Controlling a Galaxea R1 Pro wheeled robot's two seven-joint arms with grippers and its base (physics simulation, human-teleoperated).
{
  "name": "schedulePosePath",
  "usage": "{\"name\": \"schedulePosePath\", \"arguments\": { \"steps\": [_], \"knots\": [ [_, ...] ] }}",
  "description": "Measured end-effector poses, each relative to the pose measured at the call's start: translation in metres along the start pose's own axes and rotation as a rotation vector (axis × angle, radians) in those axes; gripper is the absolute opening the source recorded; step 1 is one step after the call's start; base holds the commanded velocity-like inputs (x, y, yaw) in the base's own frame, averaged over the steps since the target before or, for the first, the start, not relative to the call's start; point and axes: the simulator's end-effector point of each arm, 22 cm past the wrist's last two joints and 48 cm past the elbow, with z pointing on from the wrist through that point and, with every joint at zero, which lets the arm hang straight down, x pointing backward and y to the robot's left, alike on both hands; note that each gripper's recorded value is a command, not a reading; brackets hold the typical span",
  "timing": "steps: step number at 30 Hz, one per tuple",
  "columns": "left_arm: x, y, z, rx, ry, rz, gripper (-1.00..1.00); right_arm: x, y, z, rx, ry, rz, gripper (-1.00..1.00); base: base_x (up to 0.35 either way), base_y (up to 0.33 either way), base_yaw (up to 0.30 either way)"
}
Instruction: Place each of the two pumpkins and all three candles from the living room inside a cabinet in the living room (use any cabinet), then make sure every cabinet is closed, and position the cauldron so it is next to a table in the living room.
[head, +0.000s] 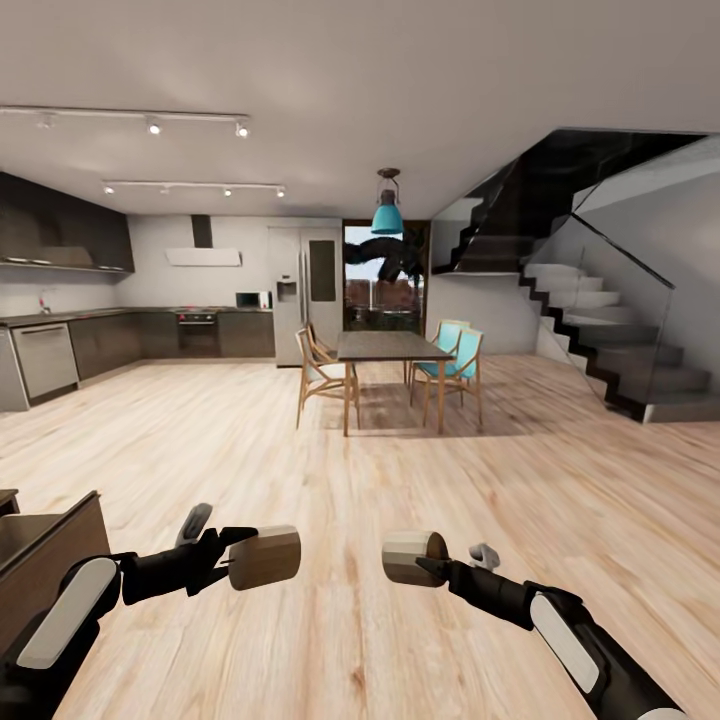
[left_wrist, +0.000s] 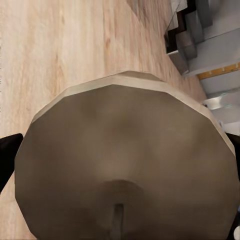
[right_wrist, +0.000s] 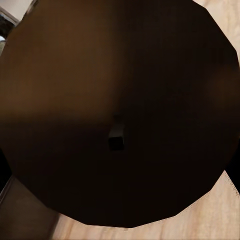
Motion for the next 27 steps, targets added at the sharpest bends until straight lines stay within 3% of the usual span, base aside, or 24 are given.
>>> {"name": "schedulePosePath", "arguments": {
  "steps": [27],
  "knots": [
    [0.008,0.016,0.012,-0.022,0.03,-0.024,-1.0,0.018,-0.017,0.009,0.032,0.04,0.028,-1.0,0.256,-0.148,0.064]
  ]
}}
